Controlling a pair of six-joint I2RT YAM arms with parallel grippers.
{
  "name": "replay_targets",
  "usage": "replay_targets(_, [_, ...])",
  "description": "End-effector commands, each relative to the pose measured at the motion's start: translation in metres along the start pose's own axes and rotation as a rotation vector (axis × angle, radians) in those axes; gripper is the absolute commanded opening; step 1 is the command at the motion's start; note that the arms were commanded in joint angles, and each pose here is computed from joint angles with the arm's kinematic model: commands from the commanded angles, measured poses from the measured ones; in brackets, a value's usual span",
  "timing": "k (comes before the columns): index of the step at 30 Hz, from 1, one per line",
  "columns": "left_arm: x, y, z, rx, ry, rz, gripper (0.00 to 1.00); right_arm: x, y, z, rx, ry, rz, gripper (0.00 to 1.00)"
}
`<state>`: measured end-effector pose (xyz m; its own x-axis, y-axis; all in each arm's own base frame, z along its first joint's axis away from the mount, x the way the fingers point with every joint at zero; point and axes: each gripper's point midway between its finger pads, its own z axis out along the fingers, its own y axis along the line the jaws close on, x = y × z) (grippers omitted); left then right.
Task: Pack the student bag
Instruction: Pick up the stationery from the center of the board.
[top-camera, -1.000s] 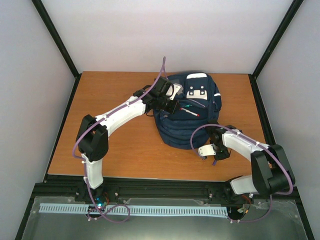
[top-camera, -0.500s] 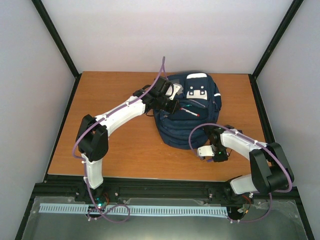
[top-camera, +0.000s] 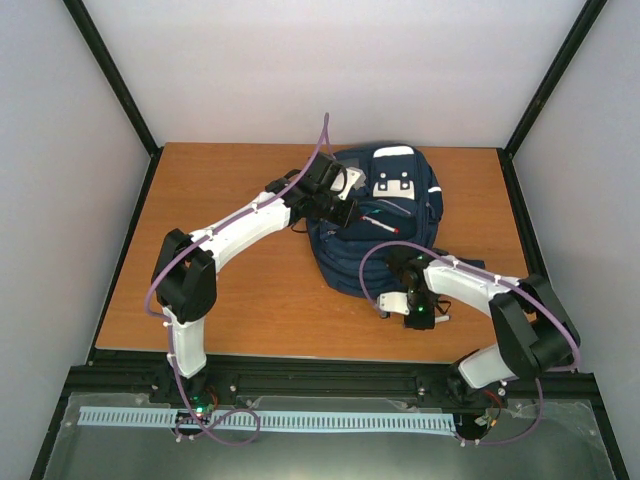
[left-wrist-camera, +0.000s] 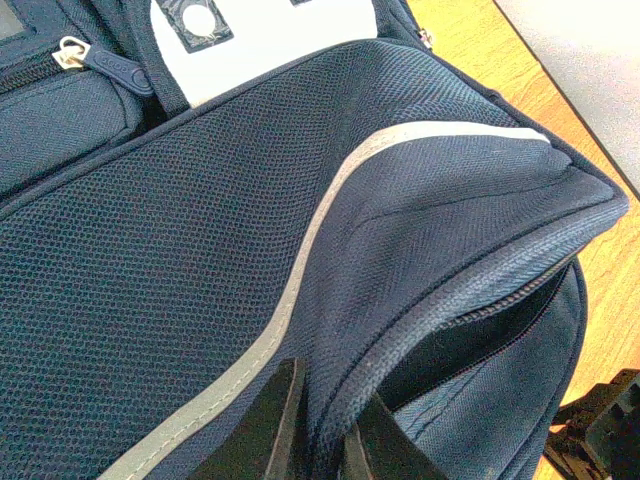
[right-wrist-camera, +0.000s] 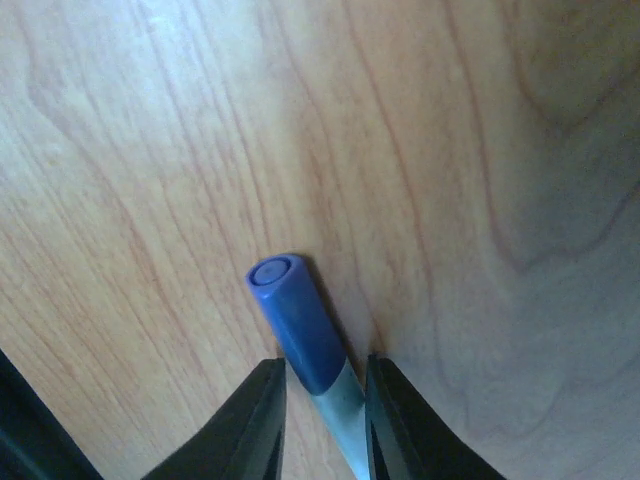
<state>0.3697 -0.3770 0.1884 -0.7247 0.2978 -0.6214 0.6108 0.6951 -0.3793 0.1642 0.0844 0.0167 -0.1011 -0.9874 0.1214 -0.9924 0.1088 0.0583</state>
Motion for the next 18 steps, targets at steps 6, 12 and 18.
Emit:
replay_targets(6, [-0.023, -0.021, -0.024, 0.060, -0.058, -0.016, 0.07, 0.006, 0.000, -0.012, 0.056, -0.003, 0.018, 0.34])
replay_targets(12, [-0.023, -0.021, -0.024, 0.059, -0.059, -0.015, 0.07, 0.027, 0.004, 0.003, 0.089, 0.085, -0.031, 0.38])
replay_targets(18, [-0.023, -0.022, -0.025, 0.062, -0.060, -0.014, 0.07, 0.029, 0.008, 0.014, 0.069, 0.099, -0.029, 0.35])
